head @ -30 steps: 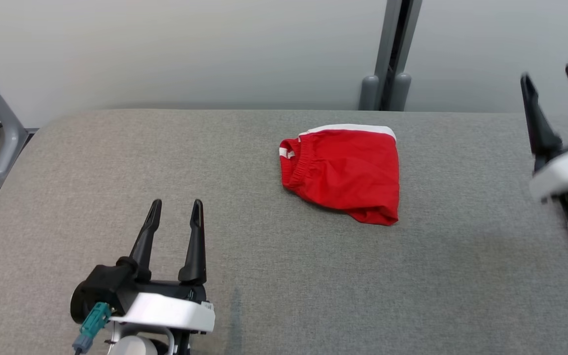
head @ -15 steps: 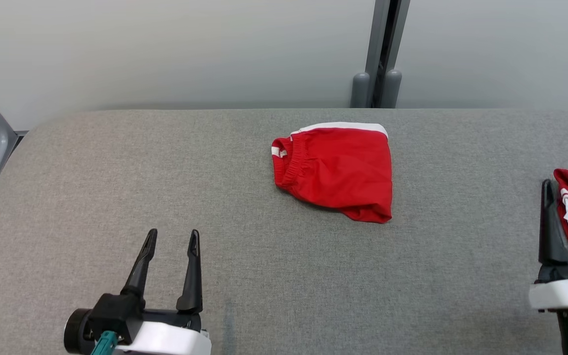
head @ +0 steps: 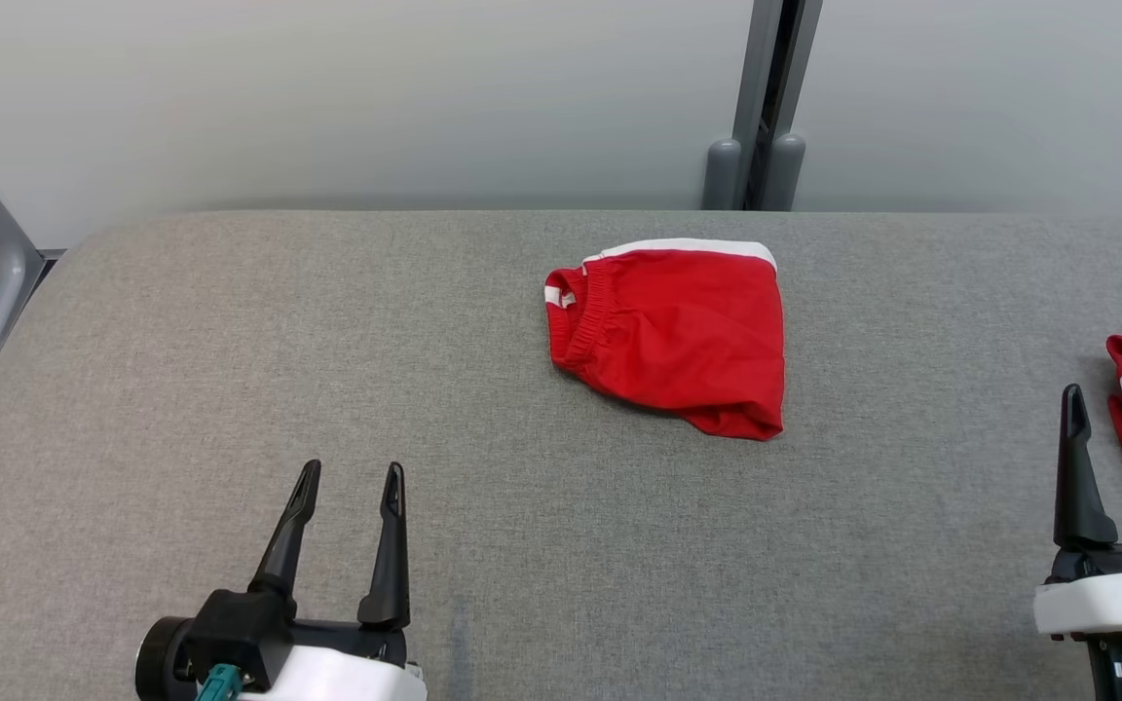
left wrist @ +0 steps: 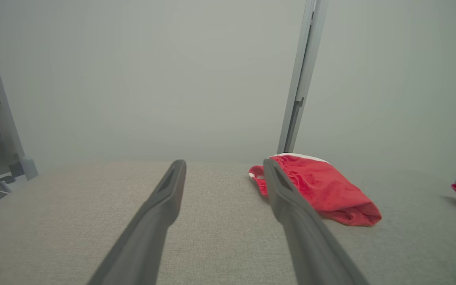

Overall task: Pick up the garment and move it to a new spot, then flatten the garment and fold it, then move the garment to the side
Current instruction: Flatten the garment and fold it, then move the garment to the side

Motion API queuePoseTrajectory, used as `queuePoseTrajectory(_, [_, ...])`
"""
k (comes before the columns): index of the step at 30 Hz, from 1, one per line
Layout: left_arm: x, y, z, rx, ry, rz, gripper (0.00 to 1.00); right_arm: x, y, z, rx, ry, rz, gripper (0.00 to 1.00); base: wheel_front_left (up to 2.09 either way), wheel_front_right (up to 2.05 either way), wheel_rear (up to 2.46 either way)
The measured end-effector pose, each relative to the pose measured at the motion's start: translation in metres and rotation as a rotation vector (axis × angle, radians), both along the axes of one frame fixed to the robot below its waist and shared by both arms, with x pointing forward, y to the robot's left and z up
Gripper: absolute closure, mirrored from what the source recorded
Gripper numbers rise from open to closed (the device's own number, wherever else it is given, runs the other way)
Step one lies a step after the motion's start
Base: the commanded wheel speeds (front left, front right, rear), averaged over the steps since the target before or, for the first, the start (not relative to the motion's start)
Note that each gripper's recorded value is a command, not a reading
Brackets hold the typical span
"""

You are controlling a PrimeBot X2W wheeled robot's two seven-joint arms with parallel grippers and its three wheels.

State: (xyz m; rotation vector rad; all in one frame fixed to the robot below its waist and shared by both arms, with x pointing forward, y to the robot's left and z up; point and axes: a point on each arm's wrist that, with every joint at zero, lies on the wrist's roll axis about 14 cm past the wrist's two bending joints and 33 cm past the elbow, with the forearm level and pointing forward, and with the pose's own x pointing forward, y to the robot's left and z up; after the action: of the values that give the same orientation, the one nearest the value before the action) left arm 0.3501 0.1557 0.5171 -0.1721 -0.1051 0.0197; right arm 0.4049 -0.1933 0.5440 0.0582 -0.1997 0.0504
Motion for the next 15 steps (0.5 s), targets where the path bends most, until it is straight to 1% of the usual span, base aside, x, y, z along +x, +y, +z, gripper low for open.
queuePoseTrajectory(15, [-0.0012,-0.0013,-0.0082,-0.003,0.027,-0.001,0.0,0.0014,0.0028,-0.0074,-0.023,0.023,0.011,0.0,0.0,0.0,0.0])
